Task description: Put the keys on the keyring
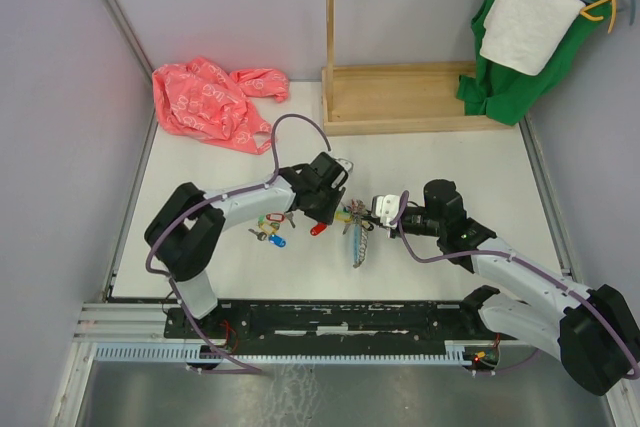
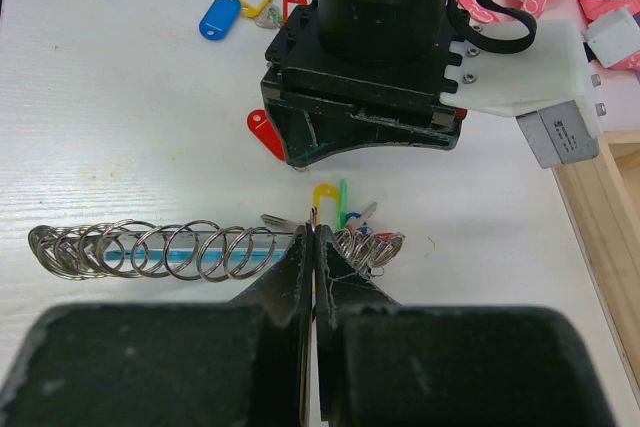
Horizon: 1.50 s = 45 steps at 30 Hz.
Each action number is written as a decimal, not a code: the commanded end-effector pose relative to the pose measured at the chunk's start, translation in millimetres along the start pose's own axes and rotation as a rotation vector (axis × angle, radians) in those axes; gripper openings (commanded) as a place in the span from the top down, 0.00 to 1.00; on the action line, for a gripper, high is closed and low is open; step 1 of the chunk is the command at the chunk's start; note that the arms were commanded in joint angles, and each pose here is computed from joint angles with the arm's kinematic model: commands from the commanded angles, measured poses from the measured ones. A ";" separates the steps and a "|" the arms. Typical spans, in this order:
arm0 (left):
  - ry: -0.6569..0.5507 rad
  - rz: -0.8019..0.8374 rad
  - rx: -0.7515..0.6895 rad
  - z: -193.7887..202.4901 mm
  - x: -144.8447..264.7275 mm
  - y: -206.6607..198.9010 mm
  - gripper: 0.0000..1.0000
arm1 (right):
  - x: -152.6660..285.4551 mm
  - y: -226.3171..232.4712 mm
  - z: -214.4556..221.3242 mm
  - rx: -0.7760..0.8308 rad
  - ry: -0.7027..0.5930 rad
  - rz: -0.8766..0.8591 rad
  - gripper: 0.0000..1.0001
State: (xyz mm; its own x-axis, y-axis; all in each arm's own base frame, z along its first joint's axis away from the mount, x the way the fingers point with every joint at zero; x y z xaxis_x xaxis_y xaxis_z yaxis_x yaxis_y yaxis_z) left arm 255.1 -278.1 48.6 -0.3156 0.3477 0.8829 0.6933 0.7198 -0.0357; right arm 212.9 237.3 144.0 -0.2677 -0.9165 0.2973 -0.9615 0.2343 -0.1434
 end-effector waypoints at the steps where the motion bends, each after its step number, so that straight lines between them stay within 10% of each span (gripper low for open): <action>1: -0.066 -0.076 -0.017 -24.9 8.2 3.3 0.66 | 2.7 -8.7 -17.6 0.048 -0.053 0.040 0.99; 17: 0.005 -0.126 -0.056 -7.0 -19.0 2.9 0.65 | 2.9 -10.8 -16.7 0.048 -0.048 0.052 0.99; 32: -0.022 -0.222 0.036 -0.6 3.9 21.6 0.97 | 4.4 -10.4 -19.7 0.054 -0.058 0.054 0.99; 45: 0.106 -0.117 0.200 25.9 38.3 11.8 0.97 | 4.7 -9.6 -20.8 0.052 -0.063 0.052 0.99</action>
State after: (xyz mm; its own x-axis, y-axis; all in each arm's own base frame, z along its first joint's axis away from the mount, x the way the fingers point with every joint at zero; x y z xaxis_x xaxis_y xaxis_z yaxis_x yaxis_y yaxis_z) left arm 244.3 -241.3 52.3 -0.3597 0.1642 0.9185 0.5632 0.8231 0.0734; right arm 214.9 234.4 145.8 -0.2931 -0.9096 0.2944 -0.9537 0.2565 -0.1570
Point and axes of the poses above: each gripper's point midway between its finger pads, its own x axis back along the fingers, its own y axis along the line the jaws close on, z = x × y, the point moved 1 cm from there along x, back along the fingers, and after that the axes turned 14 degrees about -x, right-handed, at the moved point
